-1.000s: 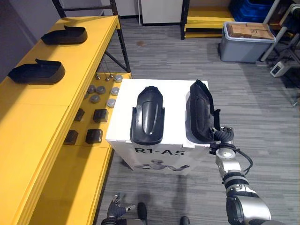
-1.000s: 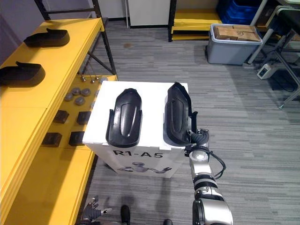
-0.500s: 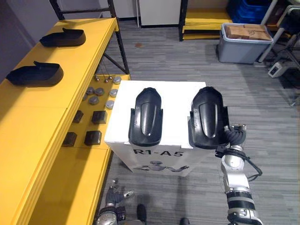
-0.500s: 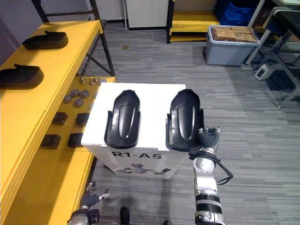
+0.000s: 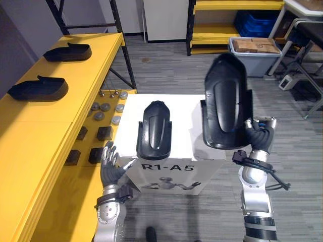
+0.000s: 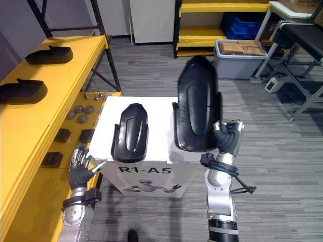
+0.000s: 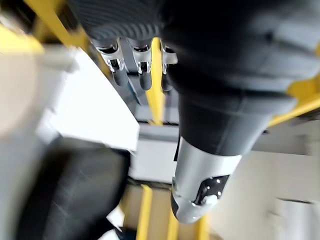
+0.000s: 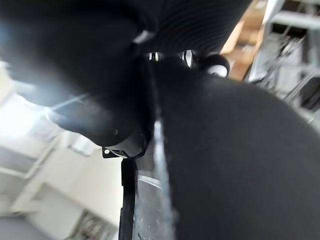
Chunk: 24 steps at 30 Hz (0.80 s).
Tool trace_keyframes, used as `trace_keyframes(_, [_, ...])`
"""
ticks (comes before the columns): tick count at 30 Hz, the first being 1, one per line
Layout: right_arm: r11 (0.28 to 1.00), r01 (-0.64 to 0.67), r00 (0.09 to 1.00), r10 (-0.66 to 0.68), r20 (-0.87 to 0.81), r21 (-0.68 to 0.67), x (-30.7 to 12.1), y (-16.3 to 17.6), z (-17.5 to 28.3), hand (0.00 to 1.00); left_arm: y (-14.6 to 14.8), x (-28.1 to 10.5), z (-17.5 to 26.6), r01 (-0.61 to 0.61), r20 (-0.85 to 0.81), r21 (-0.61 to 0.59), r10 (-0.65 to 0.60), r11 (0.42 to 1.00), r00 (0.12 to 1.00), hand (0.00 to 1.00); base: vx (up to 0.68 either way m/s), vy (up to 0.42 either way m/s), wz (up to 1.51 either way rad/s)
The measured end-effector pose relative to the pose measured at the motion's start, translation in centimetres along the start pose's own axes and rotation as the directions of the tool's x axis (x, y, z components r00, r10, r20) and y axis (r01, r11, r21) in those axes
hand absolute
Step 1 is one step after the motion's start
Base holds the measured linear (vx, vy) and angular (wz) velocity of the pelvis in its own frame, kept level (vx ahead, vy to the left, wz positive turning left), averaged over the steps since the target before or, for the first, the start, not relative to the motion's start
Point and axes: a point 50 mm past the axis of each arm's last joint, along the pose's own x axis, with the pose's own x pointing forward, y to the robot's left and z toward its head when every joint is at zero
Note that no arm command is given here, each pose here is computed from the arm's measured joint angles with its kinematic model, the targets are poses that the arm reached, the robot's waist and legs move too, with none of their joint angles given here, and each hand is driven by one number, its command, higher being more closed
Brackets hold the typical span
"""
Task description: Walk over and take plastic housings, then place them on the shelf
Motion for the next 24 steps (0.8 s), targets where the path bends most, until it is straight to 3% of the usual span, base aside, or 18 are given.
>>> trace_keyframes(4, [0.995, -0.093, 0.993, 0.090, 0.076, 0.030, -0.7, 1.9, 1.7, 1.00, -3.9, 0.3, 0.6, 0.160, 0.020, -0.114, -0.159, 0.980, 0.987, 0.00, -0.02, 0.000, -0.01])
trace_keyframes(9, [0.973, -0.227, 0.960, 0.215, 0.180, 0.049, -1.6, 4.5, 4.1, 1.00, -7.7, 0.9, 1.4, 0.343, 0.051, -0.235, -0.341, 0.909, 0.939, 0.00, 0.00, 0.000, -0.02])
trace_keyframes(22, [0.949, -0.314, 0.907, 0.303, 0.291, -0.010, -2.2, 6.0, 5.7, 1.00, -8.6, 1.7, 0.3, 0.313, -0.044, -0.387, -0.356, 0.868, 0.933, 0.00, 0.00, 0.000, -0.02])
trace_keyframes(23, [0.948, -0.318, 0.904, 0.308, 0.295, -0.016, -2.3, 6.1, 5.7, 1.00, -8.6, 1.7, 0.3, 0.309, -0.049, -0.391, -0.355, 0.867, 0.934, 1.00, -0.01, 0.001, -0.03])
trace_keyframes(24, [0.945, -0.324, 0.899, 0.318, 0.300, -0.029, -2.3, 6.1, 5.7, 1.00, -8.5, 1.7, 0.2, 0.304, -0.059, -0.408, -0.357, 0.861, 0.932, 1.00, 0.00, 0.000, 0.00])
